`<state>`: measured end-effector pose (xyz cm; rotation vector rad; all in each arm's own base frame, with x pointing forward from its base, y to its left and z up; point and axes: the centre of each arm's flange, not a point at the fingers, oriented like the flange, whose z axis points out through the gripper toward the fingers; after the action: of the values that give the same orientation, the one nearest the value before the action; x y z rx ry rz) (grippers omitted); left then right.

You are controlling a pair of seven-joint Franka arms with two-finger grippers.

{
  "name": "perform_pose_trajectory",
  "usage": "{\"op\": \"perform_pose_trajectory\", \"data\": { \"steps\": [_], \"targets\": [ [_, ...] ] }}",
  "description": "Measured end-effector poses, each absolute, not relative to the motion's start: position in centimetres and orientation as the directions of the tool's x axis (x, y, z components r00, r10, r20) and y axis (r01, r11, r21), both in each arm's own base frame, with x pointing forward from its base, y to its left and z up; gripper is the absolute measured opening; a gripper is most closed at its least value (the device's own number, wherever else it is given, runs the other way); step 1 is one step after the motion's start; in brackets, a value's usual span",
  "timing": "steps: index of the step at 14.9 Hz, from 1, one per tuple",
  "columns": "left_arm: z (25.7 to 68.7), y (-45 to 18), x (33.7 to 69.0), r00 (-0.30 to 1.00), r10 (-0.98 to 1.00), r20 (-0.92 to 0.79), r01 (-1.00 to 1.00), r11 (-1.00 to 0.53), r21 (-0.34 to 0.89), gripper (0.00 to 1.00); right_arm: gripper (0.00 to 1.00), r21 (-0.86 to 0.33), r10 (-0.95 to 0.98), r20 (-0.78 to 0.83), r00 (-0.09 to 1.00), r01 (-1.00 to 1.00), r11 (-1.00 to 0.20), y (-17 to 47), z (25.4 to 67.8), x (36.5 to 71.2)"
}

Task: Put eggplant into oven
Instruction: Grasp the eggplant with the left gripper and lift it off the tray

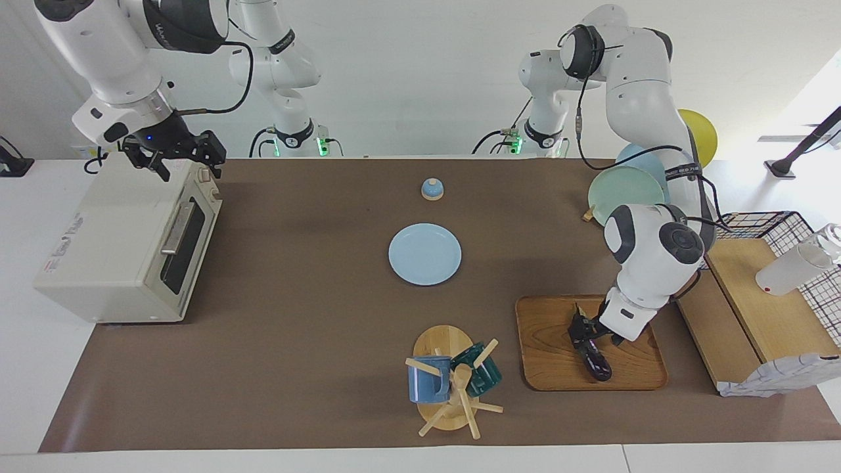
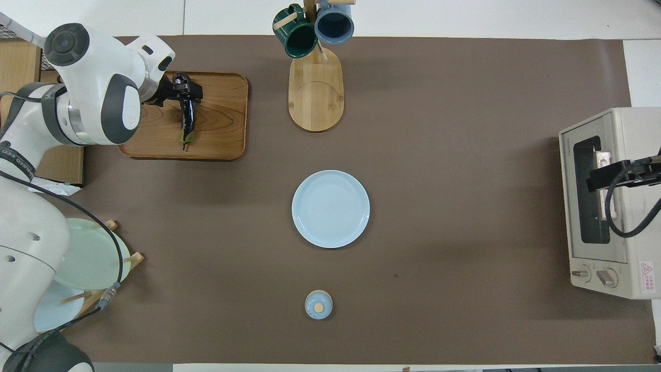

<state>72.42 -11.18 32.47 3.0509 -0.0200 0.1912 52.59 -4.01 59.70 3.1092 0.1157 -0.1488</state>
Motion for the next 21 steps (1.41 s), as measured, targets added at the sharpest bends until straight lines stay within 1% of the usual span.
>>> {"op": "perform_pose_trajectory", "data": {
  "steps": [3, 4, 5, 6, 7, 8, 9, 10, 11, 12, 14, 15, 17, 18, 20, 21],
  "targets": [
    [31.8, -11.5, 72.2, 0.993, -0.019, 0.117, -0.028, -0.996, 0.082, 1.0, 1.0, 0.023, 0.073, -0.096, 0.993, 0.075, -0.997, -4.0, 59.7, 52.6],
    [31.6, -11.6, 72.1, 0.993, -0.023, 0.114, -0.033, -0.996, 0.082, 0.97, 1.0, 0.023, 0.073, -0.097, 0.993, 0.075, -0.997, -4.0, 59.7, 52.6],
    [31.4, -11.8, 72.1, 0.993, -0.028, 0.112, -0.037, -0.996, 0.081, 0.97, 1.0, 0.022, 0.073, -0.1, 0.992, 0.076, -0.997, -4.0, 59.7, 52.5],
    [31.3, -12.0, 72.0, 0.993, -0.032, 0.111, -0.042, -0.996, 0.081, 0.91, 1.0, 0.022, 0.074, -0.104, 0.992, 0.076, -0.997, -3.9, 59.6, 52.5],
    [31.3, -12.3, 71.9, 0.993, -0.037, 0.11, -0.046, -0.996, 0.081, 0.88, 1.0, 0.022, 0.075, -0.105, 0.992, 0.078, -0.997, -3.9, 59.6, 52.5],
    [31.2, -12.5, 71.8, 0.993, -0.04, 0.108, -0.049, -0.996, 0.081, 0.88, 1.0, 0.022, 0.076, -0.105, 0.992, 0.079, -0.997, -3.8, 59.6, 52.5],
    [31.0, -12.8, 71.7, 0.993, -0.044, 0.108, -0.053, -0.995, 0.08, 0.81, 0.93, 0.022, 0.077, -0.105, 0.992, 0.08, -0.997, -3.8, 59.6, 52.5],
    [31.0, -13.0, 71.7, 0.993, -0.047, 0.107, -0.056, -0.995, 0.08, 0.81, 0.82, 0.022, 0.078, -0.105, 0.991, 0.08, -0.997, -3.7, 59.6, 52.5],
    [30.9, -13.1, 71.6, 0.993, -0.049, 0.107, -0.057, -0.995, 0.08, 0.77, 0.71, 0.022, 0.078, -0.105, 0.991, 0.081, -0.996, -3.7, 59.6, 52.5],
    [30.9, -13.1, 71.6, 0.993, -0.049, 0.107, -0.058, -0.995, 0.08, 0.66, 0.57, 0.022, 0.079, -0.105, 0.991, 0.081, -0.996, -3.7, 59.6, 52.5],
    [30.9, -13.0, 71.6, 0.993, -0.053, 0.107, -0.061, -0.995, 0.076, 0.42, 0.37, 0.022, 0.081, -0.105, 0.991, 0.084, -0.996, -3.5, 59.6, 52.5],
    [30.9, -13.0, 71.6, 0.993, -0.057, 0.108, -0.065, -0.995, 0.072, 0.33, 0.28, 0.022, 0.083, -0.105, 0.991, 0.086, -0.996, -3.4, 59.6, 52.5],
    [31.1, -12.9, 71.7, 0.993, -0.058, 0.107, -0.065, -0.995, 0.069, 0.33, 0.08, 0.022, 0.084, -0.105, 0.991, 0.087, -0.996, -3.4, 59.6, 52.5],
    [31.5, -13.0, 71.8, 0.993, -0.059, 0.104, -0.066, -0.995, 0.069, 0.33, 0.01, 0.022, 0.084, -0.105, 0.991, 0.087, -0.996, -3.4, 59.6, 52.5],
    [33.1, -13.4, 71.8, 0.994, -0.064, 0.089, -0.07, -0.995, 0.072, 0.33, 0.01, 0.021, 0.084, -0.107, 0.991, 0.087, -0.996, -3.4, 59.5, 52.5],
    [34.7, -13.6, 71.6, 0.995, -0.062, 0.082, -0.068, -0.994, 0.08, 0.33, 0.01, 0.021, 0.083, -0.111, 0.99, 0.086, -0.996, -3.5, 59.3, 52.5]
  ]
}}
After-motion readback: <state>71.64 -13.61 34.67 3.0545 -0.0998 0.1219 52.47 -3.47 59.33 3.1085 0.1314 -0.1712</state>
